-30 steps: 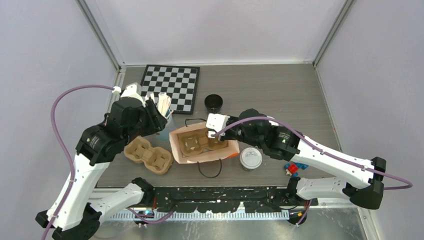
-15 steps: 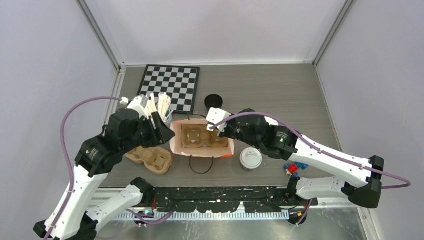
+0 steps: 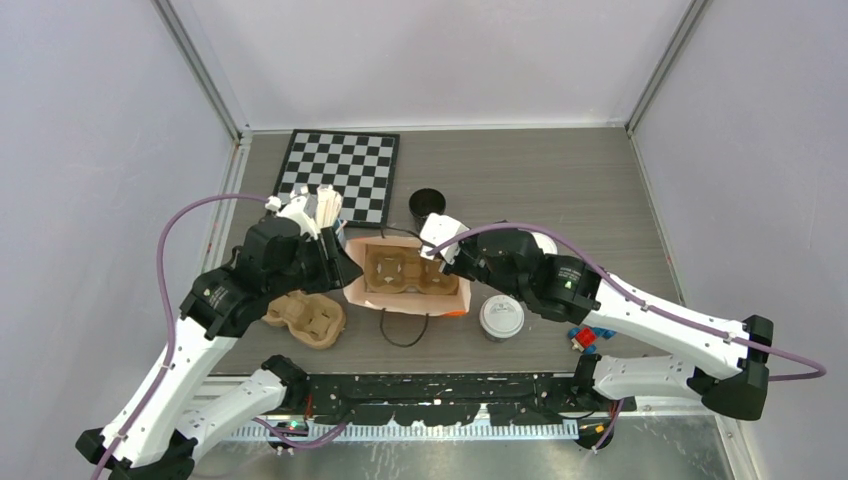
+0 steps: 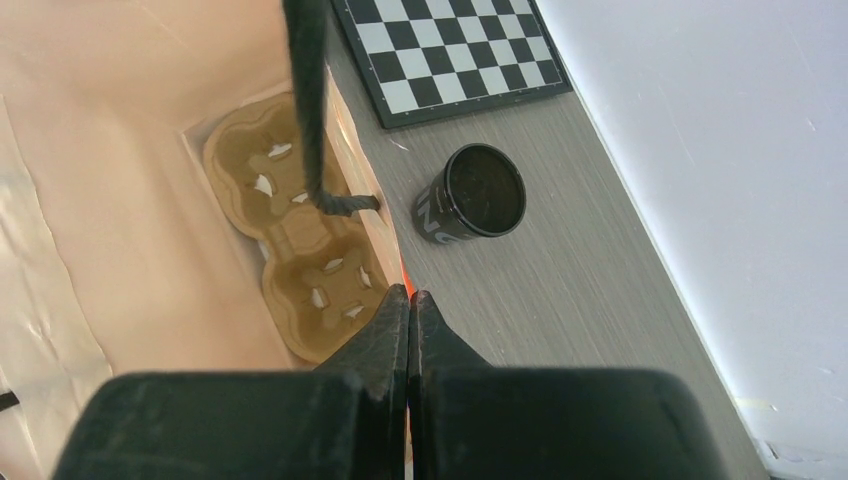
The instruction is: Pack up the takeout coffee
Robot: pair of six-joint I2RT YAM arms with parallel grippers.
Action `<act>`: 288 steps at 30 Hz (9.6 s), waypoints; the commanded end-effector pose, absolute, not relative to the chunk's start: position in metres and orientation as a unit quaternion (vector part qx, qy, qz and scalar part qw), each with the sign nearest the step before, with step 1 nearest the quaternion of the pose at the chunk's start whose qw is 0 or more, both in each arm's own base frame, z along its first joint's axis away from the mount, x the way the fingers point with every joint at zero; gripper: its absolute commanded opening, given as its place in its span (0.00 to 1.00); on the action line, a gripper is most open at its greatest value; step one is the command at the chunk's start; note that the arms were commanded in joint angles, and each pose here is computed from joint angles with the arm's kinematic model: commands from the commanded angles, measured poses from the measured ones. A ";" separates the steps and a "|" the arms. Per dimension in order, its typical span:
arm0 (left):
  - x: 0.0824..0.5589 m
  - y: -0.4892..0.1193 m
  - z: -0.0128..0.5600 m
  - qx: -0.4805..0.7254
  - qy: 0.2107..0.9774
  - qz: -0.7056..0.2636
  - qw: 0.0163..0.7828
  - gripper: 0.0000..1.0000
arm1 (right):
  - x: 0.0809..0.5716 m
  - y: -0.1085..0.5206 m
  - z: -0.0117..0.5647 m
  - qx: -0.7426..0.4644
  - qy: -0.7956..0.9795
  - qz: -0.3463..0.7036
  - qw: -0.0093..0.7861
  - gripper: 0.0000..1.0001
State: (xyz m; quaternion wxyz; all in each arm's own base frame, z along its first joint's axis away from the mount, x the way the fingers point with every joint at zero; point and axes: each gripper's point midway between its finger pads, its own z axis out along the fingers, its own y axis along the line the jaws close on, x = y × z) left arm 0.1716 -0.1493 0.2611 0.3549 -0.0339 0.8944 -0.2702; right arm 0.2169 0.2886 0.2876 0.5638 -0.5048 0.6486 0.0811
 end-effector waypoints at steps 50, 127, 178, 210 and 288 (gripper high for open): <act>0.214 -0.141 0.269 0.029 0.872 -0.206 0.442 0.00 | 0.162 0.184 0.180 -0.040 0.915 0.117 0.383 0.96; 0.216 -0.140 0.273 0.048 0.873 -0.195 0.444 0.00 | 0.166 0.165 0.135 -0.019 0.970 0.075 0.229 0.93; 0.221 -0.145 0.269 0.053 0.875 -0.195 0.440 0.00 | 0.151 0.175 0.121 -0.073 0.973 0.014 0.217 0.81; 0.216 -0.150 0.270 0.064 0.874 -0.211 0.433 0.00 | 0.147 0.154 0.150 -0.045 0.965 0.008 0.259 0.78; 0.177 -0.198 0.278 0.129 0.842 -0.364 0.376 0.51 | 0.154 0.281 0.277 -0.592 0.699 0.009 0.401 0.74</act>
